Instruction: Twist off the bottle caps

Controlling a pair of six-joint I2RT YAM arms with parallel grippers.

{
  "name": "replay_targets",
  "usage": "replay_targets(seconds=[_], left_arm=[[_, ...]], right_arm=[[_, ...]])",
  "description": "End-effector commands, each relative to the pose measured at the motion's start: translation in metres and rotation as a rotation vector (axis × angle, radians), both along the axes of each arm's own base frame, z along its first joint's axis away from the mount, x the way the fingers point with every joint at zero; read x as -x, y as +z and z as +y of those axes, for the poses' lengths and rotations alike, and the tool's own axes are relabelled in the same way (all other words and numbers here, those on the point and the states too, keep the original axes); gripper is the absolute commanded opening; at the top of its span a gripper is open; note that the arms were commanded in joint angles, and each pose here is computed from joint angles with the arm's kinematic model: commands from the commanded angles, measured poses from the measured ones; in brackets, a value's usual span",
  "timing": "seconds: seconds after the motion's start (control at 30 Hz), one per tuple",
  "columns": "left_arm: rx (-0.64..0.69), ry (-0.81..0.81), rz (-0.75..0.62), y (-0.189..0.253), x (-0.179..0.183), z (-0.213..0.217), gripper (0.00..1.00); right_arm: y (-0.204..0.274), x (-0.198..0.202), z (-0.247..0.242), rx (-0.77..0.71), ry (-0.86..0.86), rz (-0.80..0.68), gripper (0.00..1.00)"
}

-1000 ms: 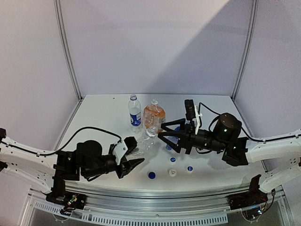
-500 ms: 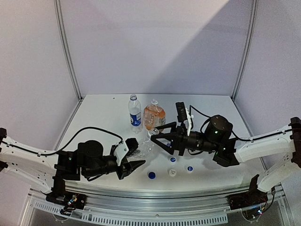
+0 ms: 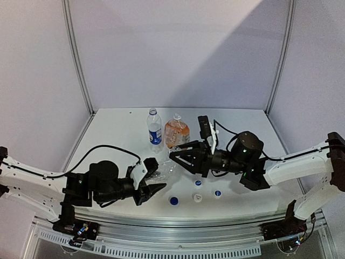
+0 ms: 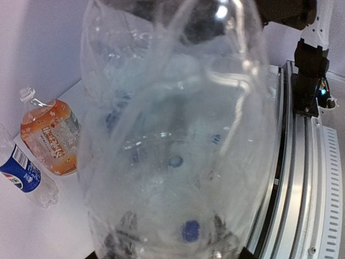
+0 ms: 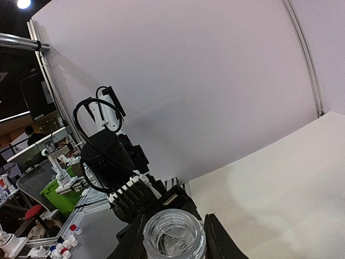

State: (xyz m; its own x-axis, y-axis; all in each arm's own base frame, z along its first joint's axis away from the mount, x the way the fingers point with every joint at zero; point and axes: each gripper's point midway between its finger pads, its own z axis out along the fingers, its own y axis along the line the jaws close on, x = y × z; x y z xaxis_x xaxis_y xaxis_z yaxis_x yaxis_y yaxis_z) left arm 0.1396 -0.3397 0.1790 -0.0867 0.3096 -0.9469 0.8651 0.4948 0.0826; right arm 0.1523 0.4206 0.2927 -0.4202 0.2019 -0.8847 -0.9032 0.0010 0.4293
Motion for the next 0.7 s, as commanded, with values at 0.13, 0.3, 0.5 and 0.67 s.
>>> replay_targets(seconds=[0.13,0.3,0.5,0.67], left_arm=[[-0.006,0.113,0.014,0.002,-0.018,0.004,0.99],[-0.007,0.123,0.014,0.002,-0.019,0.004,0.99],[-0.015,0.139,0.007,0.003,-0.021,0.007,0.99],[-0.014,0.134,0.008,0.002,-0.021,0.006,0.99]], right_arm=[[-0.023,-0.027,-0.009,0.234,-0.19,-0.03,0.0],[-0.028,-0.055,-0.049,0.42,-0.435,-0.085,0.0],[-0.019,-0.094,-0.121,0.582,-0.791,-0.12,0.0],[-0.014,-0.119,-0.172,0.669,-0.98,-0.095,0.0]])
